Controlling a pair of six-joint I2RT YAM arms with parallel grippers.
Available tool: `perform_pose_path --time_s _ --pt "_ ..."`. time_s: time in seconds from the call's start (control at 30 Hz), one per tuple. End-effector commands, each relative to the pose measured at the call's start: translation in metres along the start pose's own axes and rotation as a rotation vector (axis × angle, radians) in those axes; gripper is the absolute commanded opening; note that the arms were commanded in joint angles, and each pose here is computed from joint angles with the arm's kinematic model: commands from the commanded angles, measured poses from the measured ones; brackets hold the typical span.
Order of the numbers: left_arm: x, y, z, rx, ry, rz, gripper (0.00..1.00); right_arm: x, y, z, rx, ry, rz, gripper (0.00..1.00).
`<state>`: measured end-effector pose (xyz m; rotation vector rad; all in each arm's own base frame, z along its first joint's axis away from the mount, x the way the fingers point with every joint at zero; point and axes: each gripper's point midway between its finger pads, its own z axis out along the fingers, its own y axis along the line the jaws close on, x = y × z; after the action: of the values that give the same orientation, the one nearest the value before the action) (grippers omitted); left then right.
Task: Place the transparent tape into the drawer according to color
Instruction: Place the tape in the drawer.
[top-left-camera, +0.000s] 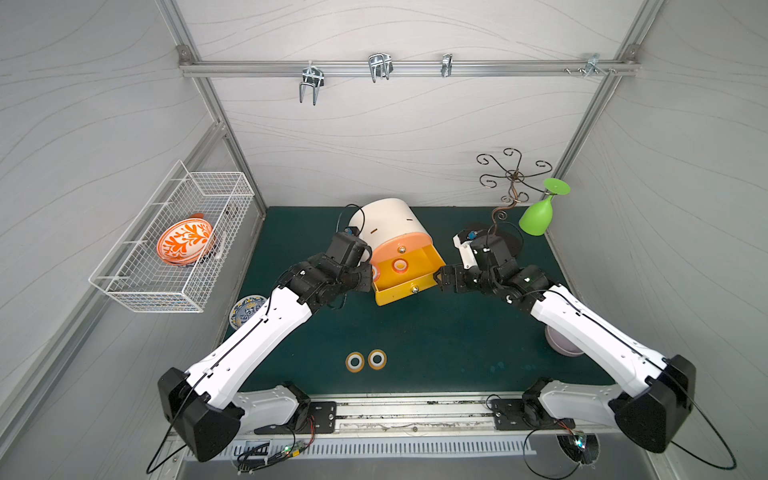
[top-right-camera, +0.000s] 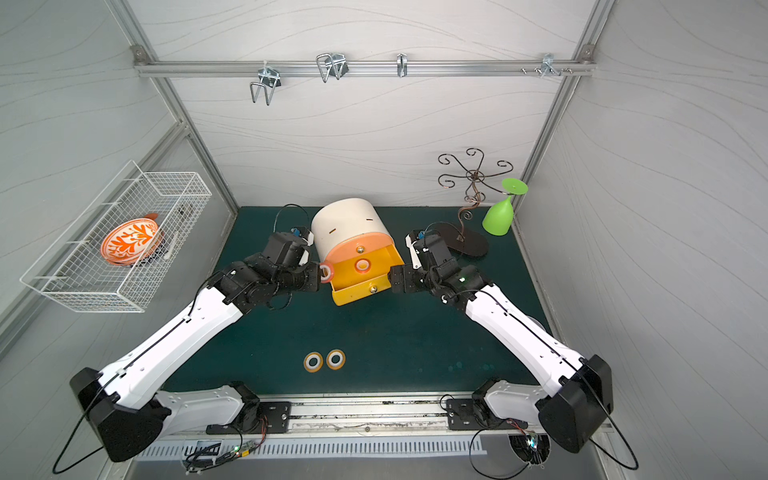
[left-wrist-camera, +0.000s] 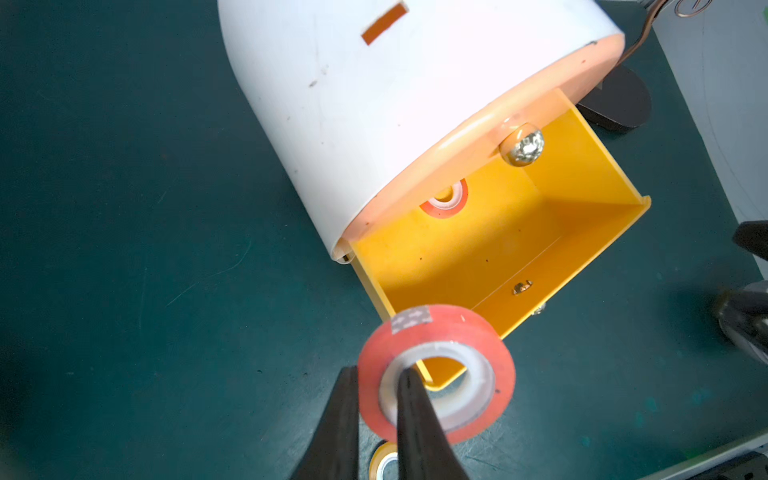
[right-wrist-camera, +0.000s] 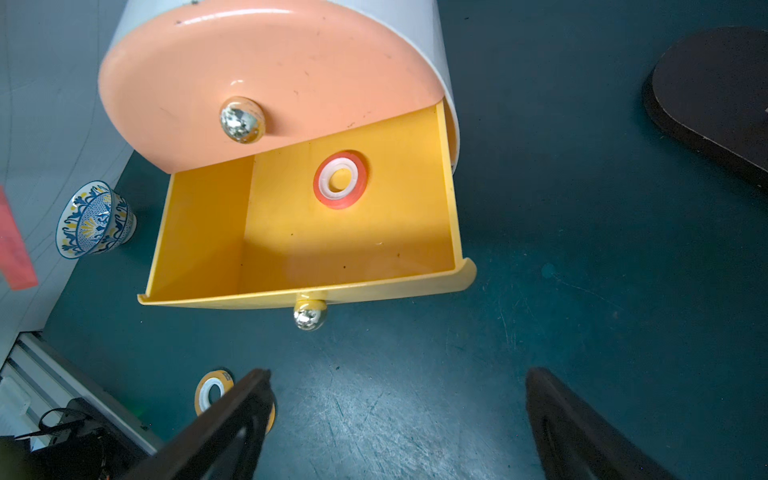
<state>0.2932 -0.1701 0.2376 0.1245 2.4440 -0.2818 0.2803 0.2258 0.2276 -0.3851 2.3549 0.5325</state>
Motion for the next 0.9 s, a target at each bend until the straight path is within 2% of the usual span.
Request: perform_pose_path --time_s 0.0,0.4,0.53,0.63,0.73,0.87 --pt "-0.028 -0.023 -0.002 0.077 -0.074 0.023 0.0 -0.001 -0.001 -0.008 -0.012 -0.015 0.018 0.99" --pt "-0.023 -0.037 0.033 0.07 -0.062 0.055 0.01 0.006 0.005 0.003 -0.058 0.007 0.037 0.99" --pt "-0.024 -0.037 0.035 0.066 -0.063 0.061 0.41 0.011 0.01 0.006 -0.079 0.013 0.026 0.99" --pt "-0.025 -0.037 0.031 0.074 -0.073 0.056 0.57 0.016 0.02 0.008 -0.105 0.01 -0.013 0.99" --pt "-0.028 -0.035 0.022 0.077 -0.099 0.048 0.64 0.023 0.029 0.011 -0.121 0.008 -0.064 0.99" --pt "-0.034 -0.025 0.003 0.054 -0.163 0.042 0.68 0.03 0.039 0.016 -0.126 -0.006 -0.109 0.99"
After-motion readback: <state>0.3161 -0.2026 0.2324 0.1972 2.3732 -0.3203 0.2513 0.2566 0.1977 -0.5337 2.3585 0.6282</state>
